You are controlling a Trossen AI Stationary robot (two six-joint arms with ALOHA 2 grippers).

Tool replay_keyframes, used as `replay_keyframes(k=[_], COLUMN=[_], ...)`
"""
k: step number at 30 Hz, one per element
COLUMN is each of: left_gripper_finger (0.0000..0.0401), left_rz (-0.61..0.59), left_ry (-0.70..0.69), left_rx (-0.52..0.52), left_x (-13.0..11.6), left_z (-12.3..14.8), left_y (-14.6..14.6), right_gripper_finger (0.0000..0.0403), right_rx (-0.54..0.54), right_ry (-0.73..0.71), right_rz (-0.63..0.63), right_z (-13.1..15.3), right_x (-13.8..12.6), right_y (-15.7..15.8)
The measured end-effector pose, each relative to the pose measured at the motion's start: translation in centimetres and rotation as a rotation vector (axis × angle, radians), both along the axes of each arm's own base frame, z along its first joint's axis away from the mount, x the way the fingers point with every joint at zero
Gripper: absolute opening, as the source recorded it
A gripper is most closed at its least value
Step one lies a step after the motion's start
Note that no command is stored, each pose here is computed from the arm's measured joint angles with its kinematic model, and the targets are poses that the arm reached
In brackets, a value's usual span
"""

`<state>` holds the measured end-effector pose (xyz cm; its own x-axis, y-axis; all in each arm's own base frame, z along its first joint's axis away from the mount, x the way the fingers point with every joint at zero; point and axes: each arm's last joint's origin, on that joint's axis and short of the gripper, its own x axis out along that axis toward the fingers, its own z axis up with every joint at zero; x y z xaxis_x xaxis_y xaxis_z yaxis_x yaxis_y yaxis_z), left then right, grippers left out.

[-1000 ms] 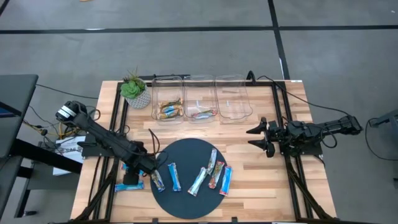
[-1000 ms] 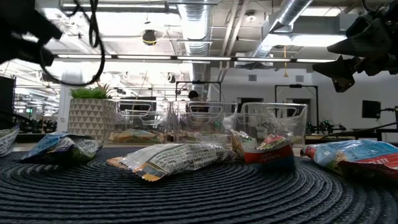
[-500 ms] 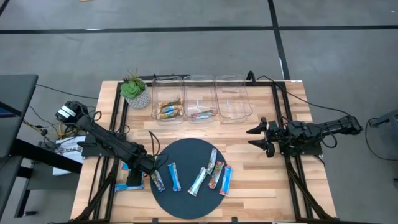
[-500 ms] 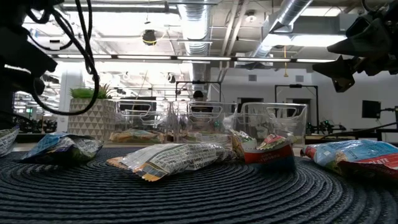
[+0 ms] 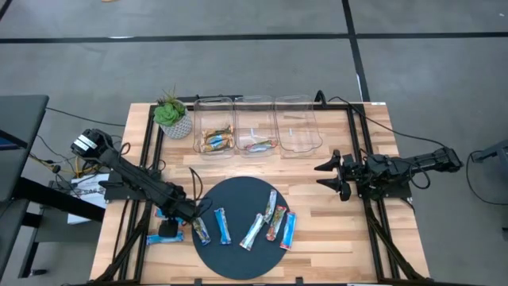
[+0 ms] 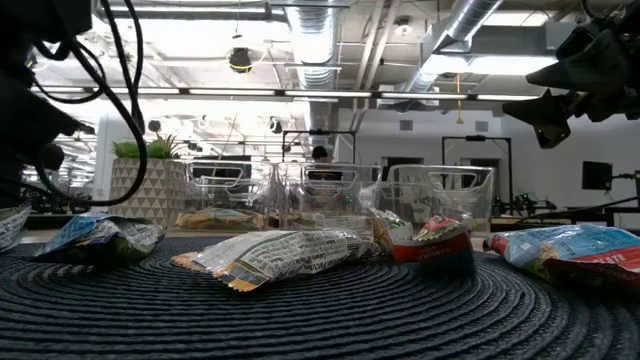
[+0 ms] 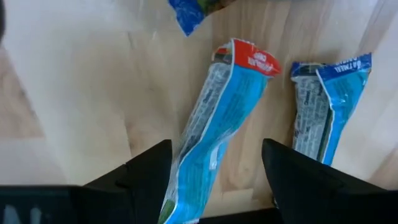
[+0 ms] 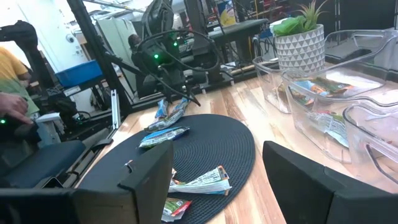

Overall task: Pick and place Granola Bars by type
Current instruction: Put the red bar into the center transparent bin

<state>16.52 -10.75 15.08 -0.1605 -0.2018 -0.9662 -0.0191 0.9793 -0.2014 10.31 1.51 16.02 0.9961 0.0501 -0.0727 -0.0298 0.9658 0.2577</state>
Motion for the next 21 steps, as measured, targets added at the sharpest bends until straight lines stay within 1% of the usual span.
replay_keyframes(k=[3,8,12,19,21], left_gripper_finger=[0.0238,0.0226,0.0211,0.0181,0.0175], left_rz=[0.0,0.003,0.035,0.069,0.07], left_ry=[-0.009,-0.027,-0.024,-0.056,-0.077], left_rx=[-0.004,0.02,0.028,0.01,-0.01], left_x=[-0.13,-0.07,-0.04,0.29,0.32], left_z=[-0.45,-0.49,-0.49,-0.49,-0.86], left_y=[0.06,0.12,0.13,-0.15,-0.23], right_gripper_finger=[0.0244,0.0244,0.0244,0.0244,0.0244], right_rx=[0.0,0.0,0.0,0.0,0.0], right_ry=[0.0,0.0,0.0,0.0,0.0], right_rz=[0.0,0.0,0.0,0.0,0.0], right_z=[-0.01,0.0,0.01,0.0,0.01], right_x=[0.0,0.0,0.0,0.0,0.0], right_y=[0.0,0.0,0.0,0.0,0.0])
